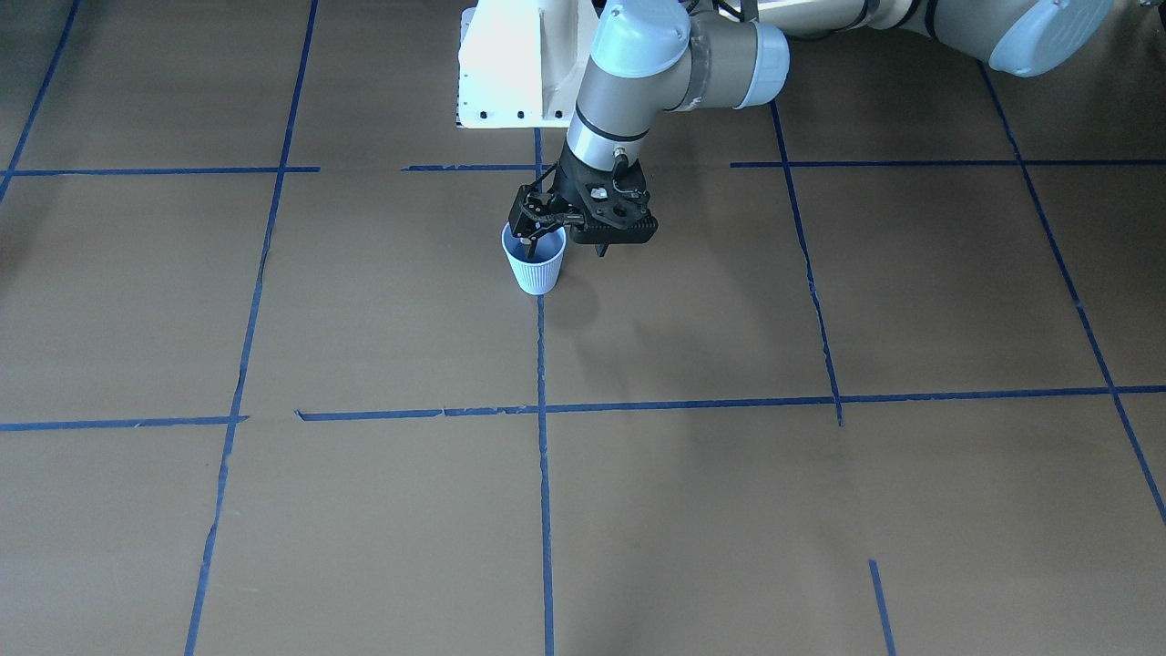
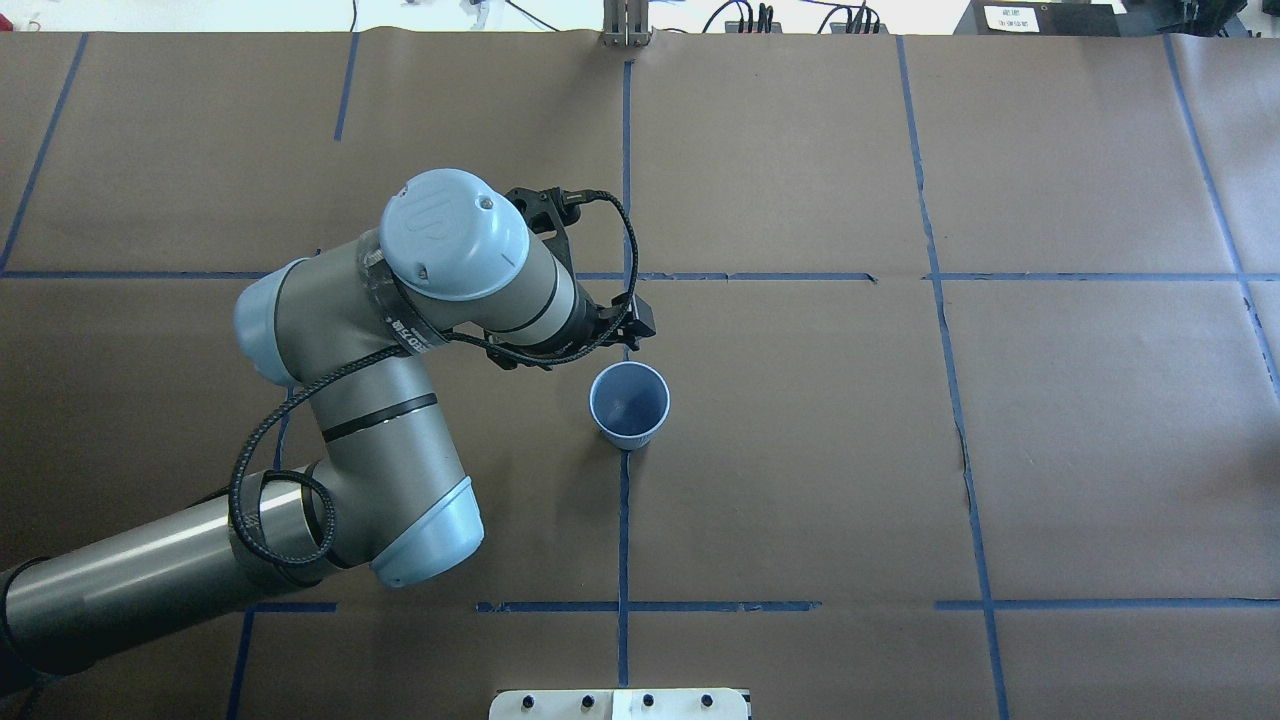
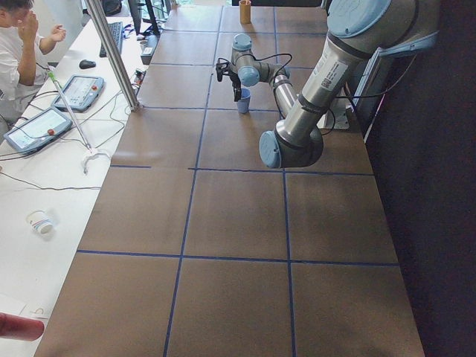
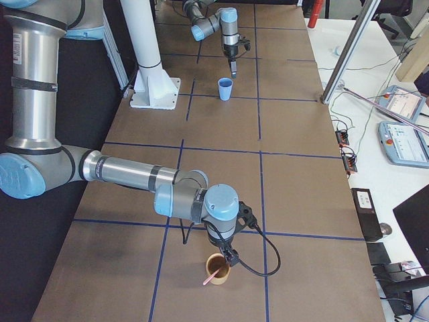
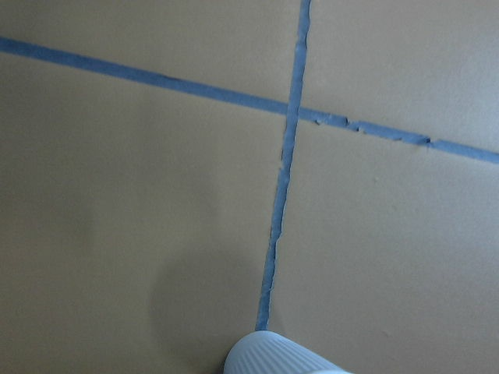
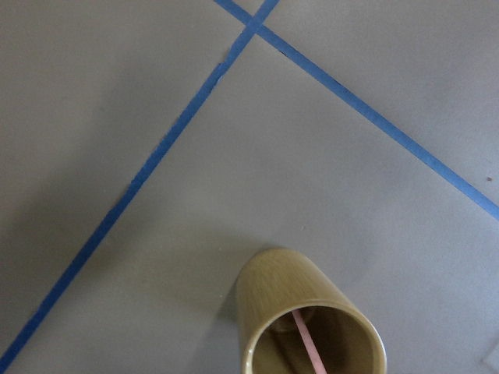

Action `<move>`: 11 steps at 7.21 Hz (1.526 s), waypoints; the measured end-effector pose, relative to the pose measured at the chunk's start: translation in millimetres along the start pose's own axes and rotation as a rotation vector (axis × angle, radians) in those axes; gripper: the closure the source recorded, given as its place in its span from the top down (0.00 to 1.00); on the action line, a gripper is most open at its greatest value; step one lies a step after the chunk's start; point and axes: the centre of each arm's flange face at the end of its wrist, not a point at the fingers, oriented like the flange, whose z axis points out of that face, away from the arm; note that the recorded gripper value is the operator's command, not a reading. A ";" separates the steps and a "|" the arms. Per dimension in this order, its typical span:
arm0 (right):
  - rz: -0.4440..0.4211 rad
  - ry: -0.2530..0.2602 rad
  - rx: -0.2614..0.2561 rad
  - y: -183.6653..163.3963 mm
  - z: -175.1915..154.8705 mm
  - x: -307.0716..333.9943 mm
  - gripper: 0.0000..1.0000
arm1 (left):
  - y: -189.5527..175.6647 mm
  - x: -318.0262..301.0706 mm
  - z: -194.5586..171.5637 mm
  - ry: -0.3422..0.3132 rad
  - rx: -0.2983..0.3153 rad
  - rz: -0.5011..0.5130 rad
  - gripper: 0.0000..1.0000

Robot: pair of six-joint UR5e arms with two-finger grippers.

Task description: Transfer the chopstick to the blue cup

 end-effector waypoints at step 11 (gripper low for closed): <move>-0.106 -0.001 -0.151 53.9 20.7 30.1 0.19 | -9.8 -56.8 -18.5 0.068 0.039 -0.024 1.00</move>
